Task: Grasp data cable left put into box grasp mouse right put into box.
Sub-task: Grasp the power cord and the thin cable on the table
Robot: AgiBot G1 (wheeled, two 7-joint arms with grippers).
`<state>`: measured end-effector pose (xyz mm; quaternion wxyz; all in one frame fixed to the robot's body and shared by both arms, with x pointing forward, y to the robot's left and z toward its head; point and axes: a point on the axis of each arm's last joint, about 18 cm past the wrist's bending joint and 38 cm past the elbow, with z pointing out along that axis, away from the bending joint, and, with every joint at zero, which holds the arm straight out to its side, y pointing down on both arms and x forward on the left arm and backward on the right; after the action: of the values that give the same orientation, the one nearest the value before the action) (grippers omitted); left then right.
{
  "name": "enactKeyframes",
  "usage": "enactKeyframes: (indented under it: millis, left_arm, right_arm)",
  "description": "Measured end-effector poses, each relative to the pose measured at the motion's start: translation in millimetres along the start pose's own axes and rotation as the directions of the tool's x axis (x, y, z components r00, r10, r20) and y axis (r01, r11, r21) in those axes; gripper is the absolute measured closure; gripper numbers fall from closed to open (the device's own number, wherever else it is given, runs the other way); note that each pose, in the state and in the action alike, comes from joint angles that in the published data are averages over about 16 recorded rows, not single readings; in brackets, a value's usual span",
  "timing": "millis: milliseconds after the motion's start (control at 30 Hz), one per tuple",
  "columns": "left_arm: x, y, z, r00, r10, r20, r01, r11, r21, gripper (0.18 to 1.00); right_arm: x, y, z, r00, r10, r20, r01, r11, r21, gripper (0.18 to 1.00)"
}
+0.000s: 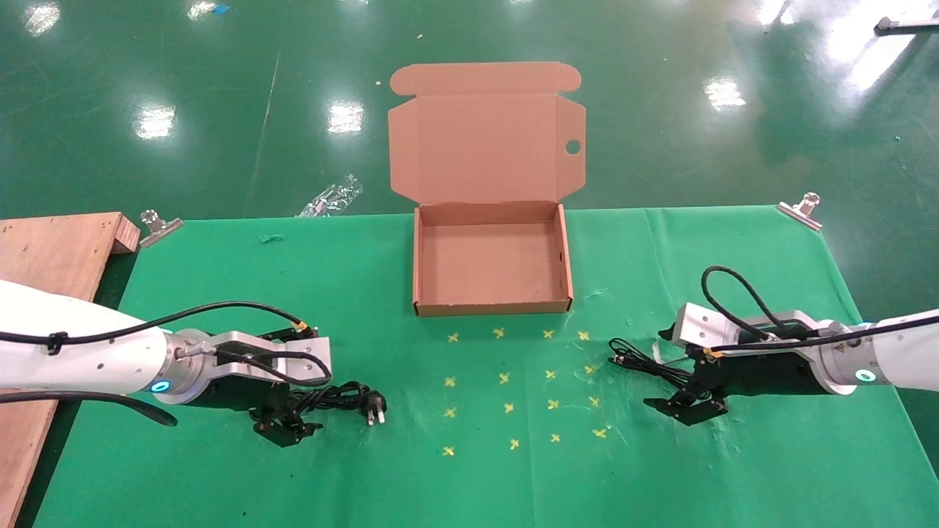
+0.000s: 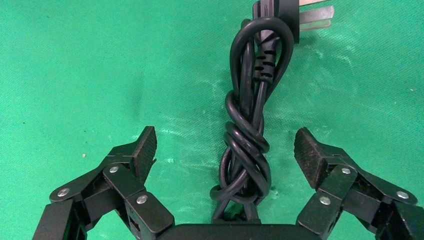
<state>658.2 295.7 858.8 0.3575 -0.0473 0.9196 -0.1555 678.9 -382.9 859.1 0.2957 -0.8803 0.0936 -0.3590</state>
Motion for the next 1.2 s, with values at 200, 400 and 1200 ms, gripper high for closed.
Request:
enactKeyframes:
  millis: [200, 400, 1200]
  left_arm:
    - [0.0, 0.1, 0.1, 1.0, 0.0, 0.0, 0.0, 1.0, 0.0, 0.184]
    - [0.0, 0.1, 0.1, 1.0, 0.0, 0.0, 0.0, 1.0, 0.0, 0.187]
    - [0.1, 0.1, 0.0, 1.0, -0.001, 0.0, 0.001, 1.0, 0.001, 0.424]
  right_arm:
    - [2.5, 2.7, 8.0, 1.0, 0.011, 0.003, -0.011, 1.0, -0.024, 0.178]
    - [3.9, 4.3, 10.0, 1.0, 0.016, 0.002, -0.016, 0.999, -0.036, 0.179]
    - [3.0, 4.2, 8.6, 1.0, 0.01, 0.002, -0.01, 1.0, -0.028, 0.384]
